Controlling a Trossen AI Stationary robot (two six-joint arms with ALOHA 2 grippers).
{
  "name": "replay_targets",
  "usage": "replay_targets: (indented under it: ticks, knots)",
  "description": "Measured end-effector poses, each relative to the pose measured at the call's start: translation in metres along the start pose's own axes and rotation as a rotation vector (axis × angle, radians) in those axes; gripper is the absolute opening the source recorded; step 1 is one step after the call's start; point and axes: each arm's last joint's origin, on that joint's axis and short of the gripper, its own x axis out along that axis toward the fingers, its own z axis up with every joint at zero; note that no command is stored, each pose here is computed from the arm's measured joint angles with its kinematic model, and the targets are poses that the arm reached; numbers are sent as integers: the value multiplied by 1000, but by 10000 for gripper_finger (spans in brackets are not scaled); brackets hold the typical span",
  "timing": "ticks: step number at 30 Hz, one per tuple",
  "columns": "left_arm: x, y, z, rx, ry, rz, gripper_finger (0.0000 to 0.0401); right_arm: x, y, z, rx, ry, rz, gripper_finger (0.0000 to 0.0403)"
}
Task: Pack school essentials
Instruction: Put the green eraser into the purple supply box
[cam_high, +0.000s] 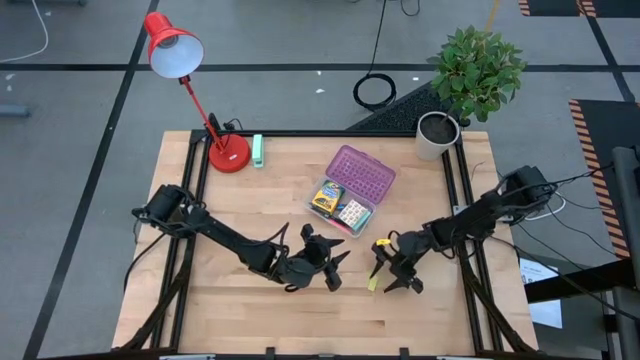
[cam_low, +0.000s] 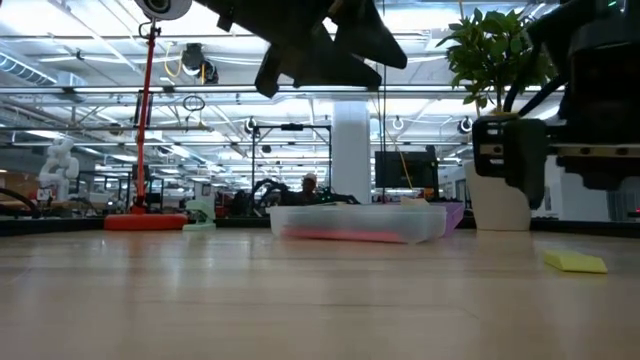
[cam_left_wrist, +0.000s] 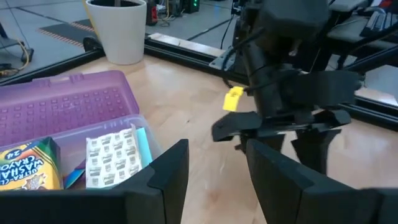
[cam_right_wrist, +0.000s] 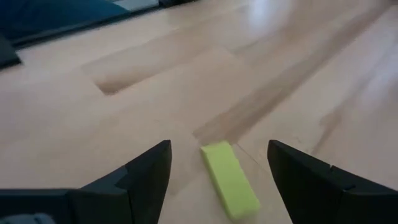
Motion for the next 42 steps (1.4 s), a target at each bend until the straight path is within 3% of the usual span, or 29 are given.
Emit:
replay_targets:
  ticks: [9,21,34,42]
  knots:
    - [2,2,1,-5,-4,11,163,-4,-8,-8,65,30,15,243]
    - [6,6,3,2,-9,20,163,21,-15,-16,52,74,55,240]
    - [1,1,0,14,-1,3,163,24,-16,-22,30,104,59,123]
    - [-2,-2,-1,-5,0,-8,163,24,-17,-22,49,110,49,101]
